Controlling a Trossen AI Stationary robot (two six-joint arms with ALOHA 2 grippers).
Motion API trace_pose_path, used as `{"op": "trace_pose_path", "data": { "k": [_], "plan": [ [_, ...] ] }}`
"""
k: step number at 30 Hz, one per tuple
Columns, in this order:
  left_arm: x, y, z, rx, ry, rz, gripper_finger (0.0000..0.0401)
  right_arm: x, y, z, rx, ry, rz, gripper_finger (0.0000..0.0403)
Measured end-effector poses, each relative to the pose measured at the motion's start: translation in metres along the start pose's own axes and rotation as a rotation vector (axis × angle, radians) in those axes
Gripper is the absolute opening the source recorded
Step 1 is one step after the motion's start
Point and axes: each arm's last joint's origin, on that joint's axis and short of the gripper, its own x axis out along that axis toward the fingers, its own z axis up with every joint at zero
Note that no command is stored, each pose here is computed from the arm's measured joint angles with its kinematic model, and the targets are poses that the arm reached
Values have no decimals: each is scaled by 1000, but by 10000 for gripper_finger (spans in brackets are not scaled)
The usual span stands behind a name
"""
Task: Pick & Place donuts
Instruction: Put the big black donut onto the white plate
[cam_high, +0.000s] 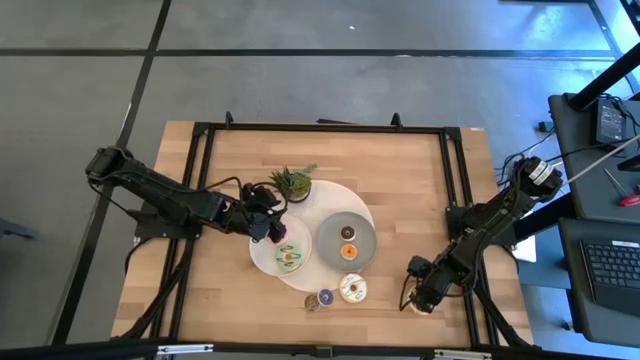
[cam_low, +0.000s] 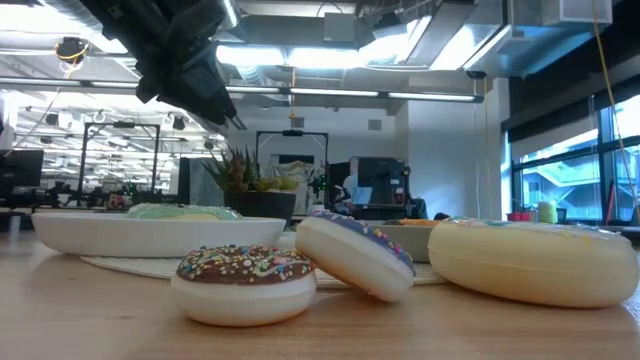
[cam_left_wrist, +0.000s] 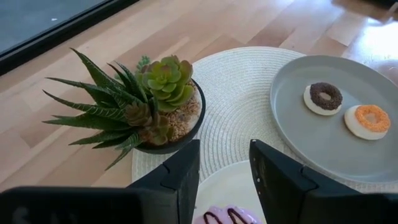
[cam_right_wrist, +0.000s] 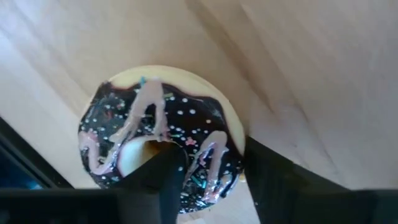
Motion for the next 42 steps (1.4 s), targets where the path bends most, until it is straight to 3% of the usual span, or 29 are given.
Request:
{"op": "trace_pose_path", "data": {
  "k": [8,12,16,21,26,31,36,42],
  "plan": [
    [0,0,1,-6,-23,15,139,-20,15,11,-109,-57,-3,76],
    [0,0,1,-8,-24,14,137,-38,23,23,-191,-127,-62,57],
    [0,-3,4,-41,-52,-14,134,-62,28,44,-341,-327,-203,54],
    [-1,-7,9,-82,-86,-49,135,-97,44,78,-486,-684,-342,58],
    [-1,-9,9,-90,-72,-80,135,-119,59,113,-608,-957,-374,59],
    [-1,-11,11,-112,-86,-108,130,-132,58,150,-580,-1143,-349,60],
    [-2,-16,16,-83,-114,-169,121,-137,47,178,-552,-1183,-409,60],
    [-5,-24,25,-71,-177,-264,110,-136,43,201,-535,-1212,-322,60]
  ]
}}
